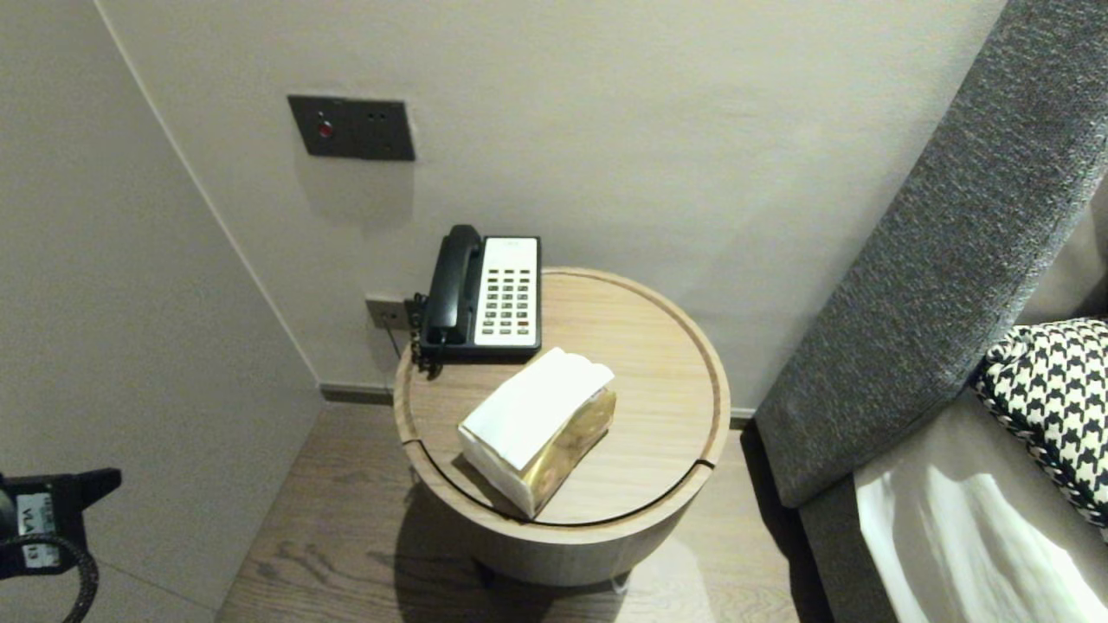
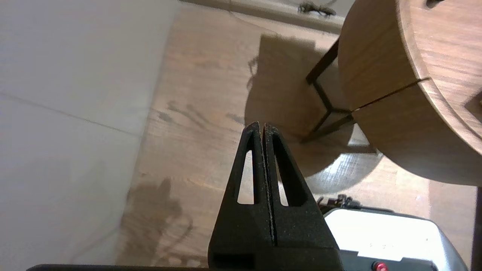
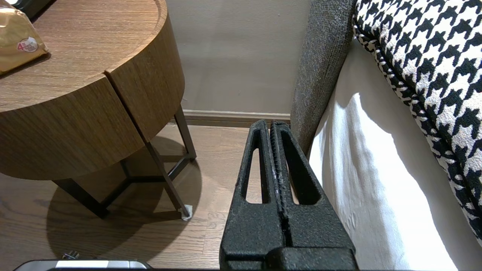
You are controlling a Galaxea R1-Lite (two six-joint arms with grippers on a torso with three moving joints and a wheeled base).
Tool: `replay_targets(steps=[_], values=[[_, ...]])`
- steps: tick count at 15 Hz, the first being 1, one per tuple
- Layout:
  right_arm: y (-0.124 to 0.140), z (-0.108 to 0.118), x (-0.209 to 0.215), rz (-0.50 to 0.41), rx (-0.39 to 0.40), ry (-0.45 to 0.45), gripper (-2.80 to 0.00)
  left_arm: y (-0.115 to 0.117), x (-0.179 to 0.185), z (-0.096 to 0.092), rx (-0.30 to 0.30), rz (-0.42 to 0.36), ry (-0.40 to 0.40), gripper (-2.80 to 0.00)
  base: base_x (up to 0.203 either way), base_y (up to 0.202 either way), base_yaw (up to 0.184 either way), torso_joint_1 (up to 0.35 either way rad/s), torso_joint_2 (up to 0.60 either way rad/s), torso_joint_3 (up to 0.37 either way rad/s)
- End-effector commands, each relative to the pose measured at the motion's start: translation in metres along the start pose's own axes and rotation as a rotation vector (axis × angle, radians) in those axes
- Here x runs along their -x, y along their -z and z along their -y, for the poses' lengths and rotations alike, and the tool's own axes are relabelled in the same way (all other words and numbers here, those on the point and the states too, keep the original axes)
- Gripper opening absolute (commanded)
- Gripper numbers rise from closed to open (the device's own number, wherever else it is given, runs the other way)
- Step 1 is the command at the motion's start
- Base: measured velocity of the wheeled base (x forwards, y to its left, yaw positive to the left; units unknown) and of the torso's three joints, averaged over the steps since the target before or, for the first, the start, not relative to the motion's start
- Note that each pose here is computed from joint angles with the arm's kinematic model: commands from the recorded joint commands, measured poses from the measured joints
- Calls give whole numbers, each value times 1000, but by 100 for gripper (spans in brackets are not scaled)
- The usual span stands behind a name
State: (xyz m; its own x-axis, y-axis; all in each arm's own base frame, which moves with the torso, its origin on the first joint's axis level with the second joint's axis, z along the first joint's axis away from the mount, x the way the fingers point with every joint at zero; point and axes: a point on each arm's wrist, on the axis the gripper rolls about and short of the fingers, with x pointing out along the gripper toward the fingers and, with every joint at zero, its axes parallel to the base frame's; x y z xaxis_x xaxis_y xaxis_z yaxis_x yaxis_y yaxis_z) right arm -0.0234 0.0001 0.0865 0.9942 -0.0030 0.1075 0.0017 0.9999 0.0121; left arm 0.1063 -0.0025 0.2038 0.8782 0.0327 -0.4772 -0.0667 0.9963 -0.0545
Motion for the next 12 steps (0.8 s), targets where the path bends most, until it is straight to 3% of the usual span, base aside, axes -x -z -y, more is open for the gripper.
replay_targets(steps=[1,3,5,12], values=[[11,0,-2,-39,0,1,-280,18,41,-5,23,117,-1,-280,0,0,0,0,0,0],[11,0,-2,-39,0,1,-280,47,54,-9,42,112,-7,-280,0,0,0,0,0,0],[11,0,-2,-39,0,2,-280,77,52,-12,50,55,-17,-280,0,0,0,0,0,0],[11,0,-2,-39,0,1,-280,127,43,-17,49,-1,-90,-280,0,0,0,0,0,0]])
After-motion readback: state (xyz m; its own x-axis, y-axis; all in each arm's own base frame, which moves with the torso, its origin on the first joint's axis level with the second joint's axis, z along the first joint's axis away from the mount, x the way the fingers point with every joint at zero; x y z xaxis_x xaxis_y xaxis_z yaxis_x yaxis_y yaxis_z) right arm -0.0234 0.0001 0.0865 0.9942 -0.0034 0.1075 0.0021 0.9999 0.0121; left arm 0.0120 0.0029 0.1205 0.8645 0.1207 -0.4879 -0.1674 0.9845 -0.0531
